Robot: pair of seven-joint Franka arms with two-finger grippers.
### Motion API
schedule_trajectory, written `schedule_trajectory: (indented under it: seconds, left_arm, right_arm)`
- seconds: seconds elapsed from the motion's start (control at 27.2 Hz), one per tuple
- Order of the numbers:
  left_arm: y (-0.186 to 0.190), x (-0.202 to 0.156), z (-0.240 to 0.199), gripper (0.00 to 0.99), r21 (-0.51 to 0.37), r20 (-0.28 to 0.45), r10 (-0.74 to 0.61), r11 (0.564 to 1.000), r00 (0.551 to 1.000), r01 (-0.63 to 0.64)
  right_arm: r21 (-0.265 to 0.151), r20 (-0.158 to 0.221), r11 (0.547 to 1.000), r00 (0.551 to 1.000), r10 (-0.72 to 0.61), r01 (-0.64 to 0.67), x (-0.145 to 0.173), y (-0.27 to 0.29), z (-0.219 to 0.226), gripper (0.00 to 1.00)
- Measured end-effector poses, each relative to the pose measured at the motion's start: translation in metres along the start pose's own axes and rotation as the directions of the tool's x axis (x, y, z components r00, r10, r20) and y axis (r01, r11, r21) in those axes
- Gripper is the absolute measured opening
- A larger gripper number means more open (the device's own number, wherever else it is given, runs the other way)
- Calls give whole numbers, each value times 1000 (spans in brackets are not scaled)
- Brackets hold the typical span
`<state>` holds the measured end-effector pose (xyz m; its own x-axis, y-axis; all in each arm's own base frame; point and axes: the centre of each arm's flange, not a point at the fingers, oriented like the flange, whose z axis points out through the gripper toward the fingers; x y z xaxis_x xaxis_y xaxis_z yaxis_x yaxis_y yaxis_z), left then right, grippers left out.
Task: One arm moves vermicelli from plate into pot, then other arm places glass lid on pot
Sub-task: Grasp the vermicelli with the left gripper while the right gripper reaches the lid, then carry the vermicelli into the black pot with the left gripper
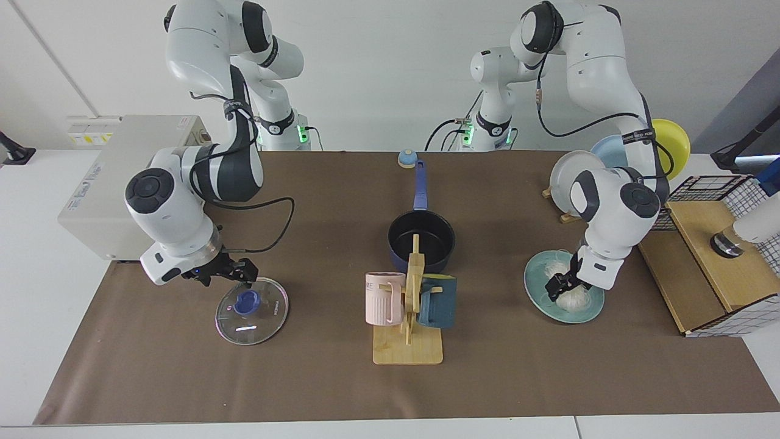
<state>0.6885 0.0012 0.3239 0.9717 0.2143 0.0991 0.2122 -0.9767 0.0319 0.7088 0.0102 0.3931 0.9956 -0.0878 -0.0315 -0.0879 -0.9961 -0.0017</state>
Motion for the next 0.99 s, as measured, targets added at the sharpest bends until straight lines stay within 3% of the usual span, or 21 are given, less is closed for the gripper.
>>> schedule_trajectory:
  seconds: [0.26,0.44,0.48,0.55,0.77,0.99]
  left_arm:
    - [1,-2,11,956,5,2,14,1000,1000,-14]
    - [2,-1,10,665,5,-1,16,1000,1000,-16]
    - [2,-1,8,555,5,-1,16,1000,1000,-16]
    - [3,0,5,502,6,7,17,1000,1000,-17]
    - [11,4,-18,485,12,50,22,1000,998,-23]
    - [39,-3,-84,485,-33,51,-11,999,999,13]
  right_arm:
    - [2,-21,1000,1000,-11,11,7,-13,18,1000]
    - [1,-33,1000,999,-12,12,13,-14,37,1000]
    - [1,-34,1000,999,-12,12,14,-14,42,1000]
    - [2,-42,1000,999,-12,12,17,-15,51,1000]
    - [5,-64,1000,998,-15,15,21,-17,77,1000]
    - [4,-71,1000,997,-31,31,19,-18,88,1000]
